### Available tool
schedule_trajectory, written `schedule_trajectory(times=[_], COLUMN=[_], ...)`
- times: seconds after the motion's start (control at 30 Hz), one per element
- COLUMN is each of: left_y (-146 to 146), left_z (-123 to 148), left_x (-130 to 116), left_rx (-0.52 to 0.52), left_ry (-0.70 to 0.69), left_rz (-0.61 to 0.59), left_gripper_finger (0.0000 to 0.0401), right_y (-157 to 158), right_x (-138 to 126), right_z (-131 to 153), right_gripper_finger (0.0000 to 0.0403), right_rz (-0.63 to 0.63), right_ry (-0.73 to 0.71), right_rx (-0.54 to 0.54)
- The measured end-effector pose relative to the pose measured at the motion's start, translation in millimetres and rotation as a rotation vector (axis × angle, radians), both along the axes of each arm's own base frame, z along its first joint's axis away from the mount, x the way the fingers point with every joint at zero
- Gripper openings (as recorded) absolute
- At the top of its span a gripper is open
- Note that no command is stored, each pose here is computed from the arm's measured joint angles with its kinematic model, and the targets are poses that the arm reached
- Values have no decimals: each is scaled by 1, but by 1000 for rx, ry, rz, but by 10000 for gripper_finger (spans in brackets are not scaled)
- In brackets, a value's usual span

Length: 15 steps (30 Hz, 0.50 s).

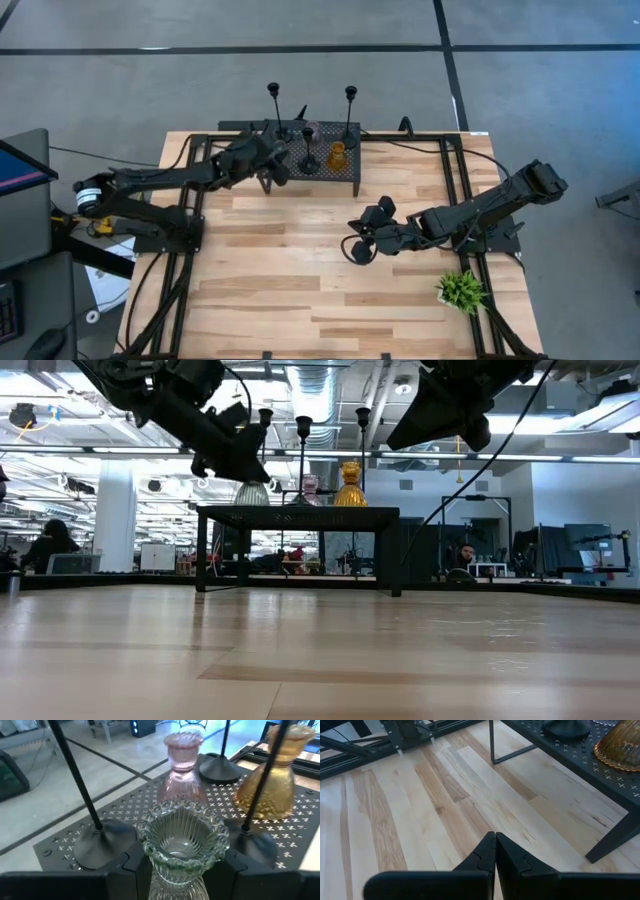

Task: Pick & Place candle stick holders
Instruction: Put the green glass candle holder on the shelf

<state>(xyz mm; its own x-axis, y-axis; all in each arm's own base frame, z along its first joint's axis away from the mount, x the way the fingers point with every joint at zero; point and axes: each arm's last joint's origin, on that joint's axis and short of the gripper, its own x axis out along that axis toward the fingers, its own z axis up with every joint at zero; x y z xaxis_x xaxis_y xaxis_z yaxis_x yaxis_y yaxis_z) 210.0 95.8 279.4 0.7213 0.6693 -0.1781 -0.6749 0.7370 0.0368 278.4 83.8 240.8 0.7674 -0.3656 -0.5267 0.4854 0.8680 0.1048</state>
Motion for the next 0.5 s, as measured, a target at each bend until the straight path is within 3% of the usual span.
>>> schedule_trajectory(times=[0.27, 0.5], left_y=[11, 11], left_z=[-3, -2], left_x=[-1, -1], left_rx=[-78, -78], left_ry=[-57, -58], left_rz=[-7, -25], left_gripper_finger=[136, 149], right_y=[0, 0], right_x=[0, 0], right_z=[0, 0], right_gripper_finger=[1, 1], right_rz=[0, 0], right_ry=[0, 1], right_rx=[0, -1])
